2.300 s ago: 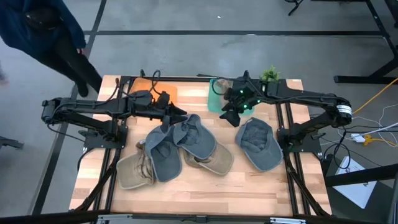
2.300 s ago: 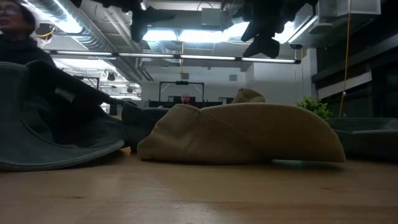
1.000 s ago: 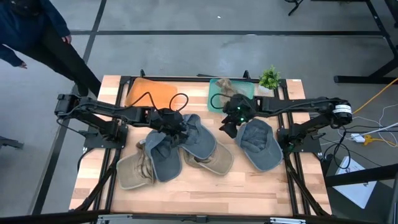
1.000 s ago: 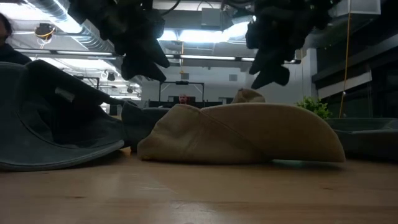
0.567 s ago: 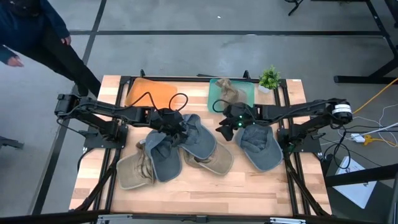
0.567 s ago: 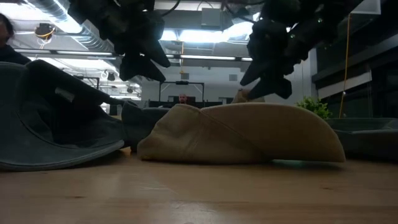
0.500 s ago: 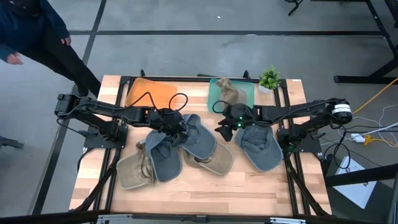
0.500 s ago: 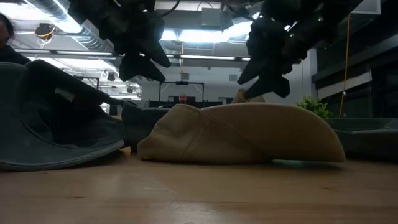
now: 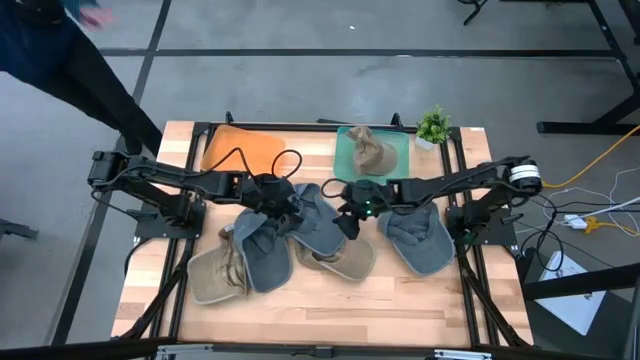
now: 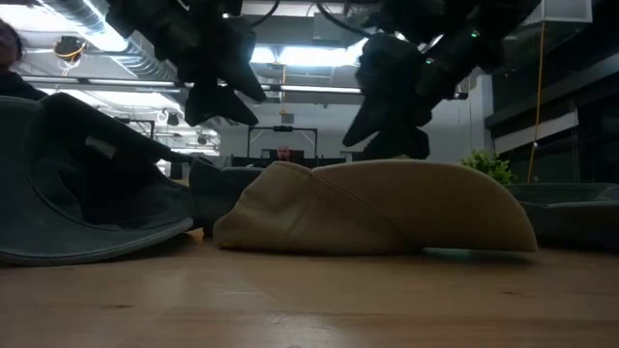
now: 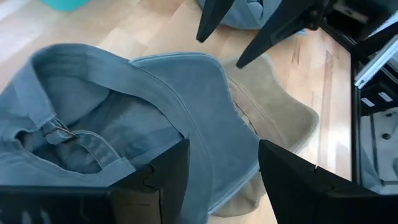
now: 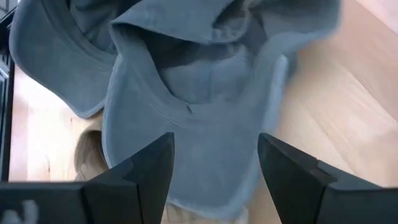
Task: Pick & Place hat
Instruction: Put the middle gray cap into the orange bin
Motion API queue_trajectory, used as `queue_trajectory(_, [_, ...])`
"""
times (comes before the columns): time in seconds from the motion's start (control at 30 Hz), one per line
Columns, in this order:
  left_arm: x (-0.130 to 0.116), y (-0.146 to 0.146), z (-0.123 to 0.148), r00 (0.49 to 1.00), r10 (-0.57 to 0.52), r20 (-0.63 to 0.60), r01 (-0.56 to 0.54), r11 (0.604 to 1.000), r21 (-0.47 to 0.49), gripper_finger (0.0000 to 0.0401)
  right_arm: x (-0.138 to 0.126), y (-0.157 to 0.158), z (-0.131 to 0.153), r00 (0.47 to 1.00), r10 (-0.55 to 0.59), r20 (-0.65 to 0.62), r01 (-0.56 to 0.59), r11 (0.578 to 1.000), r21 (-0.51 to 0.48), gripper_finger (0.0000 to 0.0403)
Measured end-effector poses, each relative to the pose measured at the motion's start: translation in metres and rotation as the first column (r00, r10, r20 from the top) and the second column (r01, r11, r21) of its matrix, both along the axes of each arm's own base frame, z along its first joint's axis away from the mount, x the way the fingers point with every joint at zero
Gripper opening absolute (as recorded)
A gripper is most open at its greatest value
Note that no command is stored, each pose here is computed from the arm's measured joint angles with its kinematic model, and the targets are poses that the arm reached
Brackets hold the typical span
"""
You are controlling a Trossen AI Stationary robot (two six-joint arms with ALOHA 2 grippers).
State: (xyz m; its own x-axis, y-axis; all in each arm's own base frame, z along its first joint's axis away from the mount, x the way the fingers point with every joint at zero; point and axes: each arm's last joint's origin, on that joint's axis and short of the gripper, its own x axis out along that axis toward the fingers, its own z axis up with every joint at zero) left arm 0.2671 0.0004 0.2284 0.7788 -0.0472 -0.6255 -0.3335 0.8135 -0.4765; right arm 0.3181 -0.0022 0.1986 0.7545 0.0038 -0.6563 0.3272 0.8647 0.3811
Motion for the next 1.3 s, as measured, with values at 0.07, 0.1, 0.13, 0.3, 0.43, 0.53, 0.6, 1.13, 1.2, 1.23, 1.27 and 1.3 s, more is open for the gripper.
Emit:
queue_trajectory(0.07, [0.000, -0.001, 0.000, 1.000, -0.016, 0.001, 0.016, 1.000, -0.014, 0.0184, 0.007, 0.001, -0.001, 1.000, 0.016, -0.005, -0.016, 1.000, -0.016, 0.0229])
queue_trajectory(0.1, [0.000, -0.001, 0.000, 1.000, -0.026, 0.000, 0.026, 0.999, -0.022, 0.0184, 0.010, 0.001, -0.003, 1.000, 0.013, -0.010, -0.013, 1.000, -0.024, 0.0229])
queue_trajectory(0.13, [0.000, -0.001, 0.000, 0.999, -0.034, 0.001, 0.034, 0.999, -0.029, 0.0184, 0.012, 0.001, -0.005, 1.000, 0.006, -0.023, -0.007, 1.000, -0.029, 0.0229])
queue_trajectory(0.3, [0.000, -0.004, 0.000, 0.998, -0.055, 0.001, 0.055, 0.998, -0.038, 0.0184, 0.020, -0.001, -0.012, 0.996, -0.047, -0.079, 0.043, 0.998, -0.052, 0.0229])
queue_trajectory(0.43, [0.000, -0.008, 0.000, 0.998, -0.069, 0.000, 0.069, 0.997, -0.039, 0.0184, 0.022, 0.000, -0.016, 0.995, -0.046, -0.089, 0.042, 0.998, -0.049, 0.0229])
queue_trajectory(0.53, [0.000, -0.010, 0.000, 0.997, -0.078, 0.000, 0.078, 0.996, -0.038, 0.0184, 0.022, 0.000, -0.017, 0.995, -0.024, -0.098, 0.021, 0.999, -0.032, 0.0229])
queue_trajectory(0.6, [-0.001, -0.012, 0.000, 0.997, -0.079, -0.003, 0.079, 0.996, -0.033, 0.0184, 0.022, 0.000, -0.019, 0.994, -0.021, -0.106, 0.018, 0.999, -0.029, 0.0229])
queue_trajectory(1.13, [-0.001, -0.015, -0.001, 0.997, -0.076, -0.008, 0.076, 0.997, -0.020, 0.0184, 0.022, -0.003, -0.024, 0.983, -0.135, -0.124, 0.119, 0.985, -0.127, 0.0229])
queue_trajectory(1.2, [-0.001, -0.015, -0.001, 0.997, -0.076, -0.009, 0.076, 0.997, -0.020, 0.0184, 0.022, -0.004, -0.024, 0.981, -0.157, -0.117, 0.142, 0.981, -0.129, 0.0229])
queue_trajectory(1.23, [-0.001, -0.015, -0.001, 0.997, -0.076, -0.008, 0.075, 0.997, -0.019, 0.0184, 0.022, -0.004, -0.024, 0.980, -0.161, -0.117, 0.145, 0.981, -0.131, 0.0229])
queue_trajectory(1.27, [-0.001, -0.015, -0.001, 0.997, -0.075, -0.008, 0.075, 0.997, -0.019, 0.0184, 0.022, -0.004, -0.024, 0.980, -0.161, -0.117, 0.145, 0.981, -0.132, 0.0229])
queue_trajectory(1.3, [-0.001, -0.015, -0.001, 0.997, -0.076, -0.008, 0.076, 0.997, -0.019, 0.0184, 0.022, -0.004, -0.024, 0.980, -0.160, -0.117, 0.144, 0.980, -0.133, 0.0229])
